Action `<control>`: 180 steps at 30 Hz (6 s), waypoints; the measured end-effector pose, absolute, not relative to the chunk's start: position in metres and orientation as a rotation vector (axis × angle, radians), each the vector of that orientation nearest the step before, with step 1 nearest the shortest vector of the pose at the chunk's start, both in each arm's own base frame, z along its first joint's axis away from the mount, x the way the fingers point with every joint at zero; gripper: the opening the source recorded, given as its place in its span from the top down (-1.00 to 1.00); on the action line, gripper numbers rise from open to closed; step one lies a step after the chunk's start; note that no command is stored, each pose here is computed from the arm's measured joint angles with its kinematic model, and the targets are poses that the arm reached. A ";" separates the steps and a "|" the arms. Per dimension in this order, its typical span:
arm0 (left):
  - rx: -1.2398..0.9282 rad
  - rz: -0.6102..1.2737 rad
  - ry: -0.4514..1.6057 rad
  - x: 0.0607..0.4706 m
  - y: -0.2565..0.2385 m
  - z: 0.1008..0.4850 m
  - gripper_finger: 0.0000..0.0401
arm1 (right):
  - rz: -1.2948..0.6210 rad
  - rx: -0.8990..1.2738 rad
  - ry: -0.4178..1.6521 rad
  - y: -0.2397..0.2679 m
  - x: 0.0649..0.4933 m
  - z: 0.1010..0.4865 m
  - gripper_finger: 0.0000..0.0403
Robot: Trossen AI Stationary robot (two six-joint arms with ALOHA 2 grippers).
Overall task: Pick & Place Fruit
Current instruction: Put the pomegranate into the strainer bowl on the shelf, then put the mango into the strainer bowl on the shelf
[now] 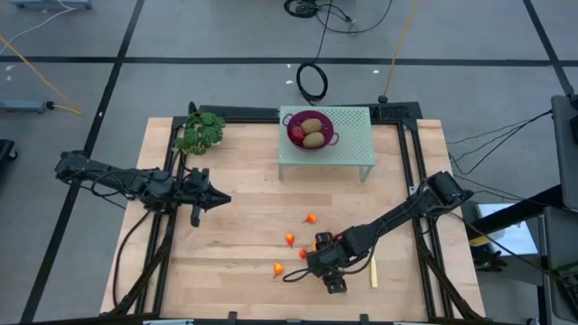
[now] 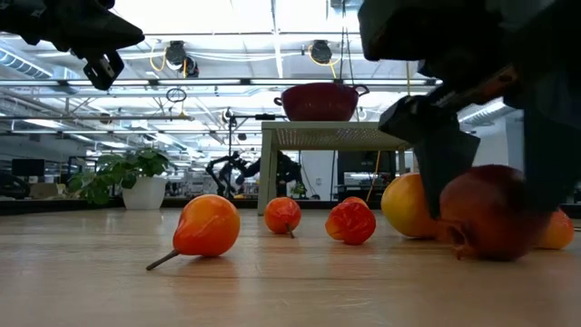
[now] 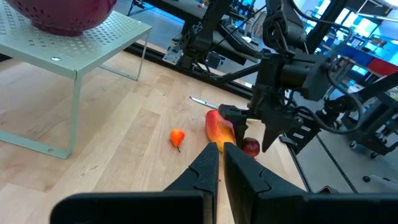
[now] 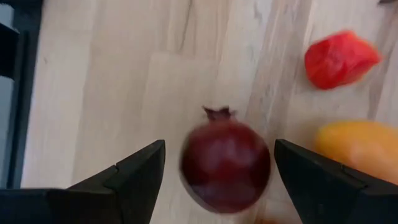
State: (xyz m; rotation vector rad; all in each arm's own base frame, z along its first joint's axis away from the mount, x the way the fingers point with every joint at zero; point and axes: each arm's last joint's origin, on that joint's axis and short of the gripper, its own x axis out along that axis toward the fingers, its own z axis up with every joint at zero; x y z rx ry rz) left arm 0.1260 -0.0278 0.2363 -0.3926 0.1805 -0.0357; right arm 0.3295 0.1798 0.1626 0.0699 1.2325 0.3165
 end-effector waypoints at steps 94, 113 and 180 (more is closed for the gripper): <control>-0.384 -0.027 0.170 0.126 -0.027 0.237 0.88 | -0.254 0.062 0.438 0.056 0.313 0.336 -0.03; -0.350 0.048 0.036 0.127 -0.025 0.248 0.88 | -0.560 -0.099 0.408 -0.060 0.295 0.360 -0.03; -0.329 0.117 0.026 0.127 -0.023 0.248 0.88 | -0.550 -0.012 0.512 -0.125 0.283 0.343 -0.49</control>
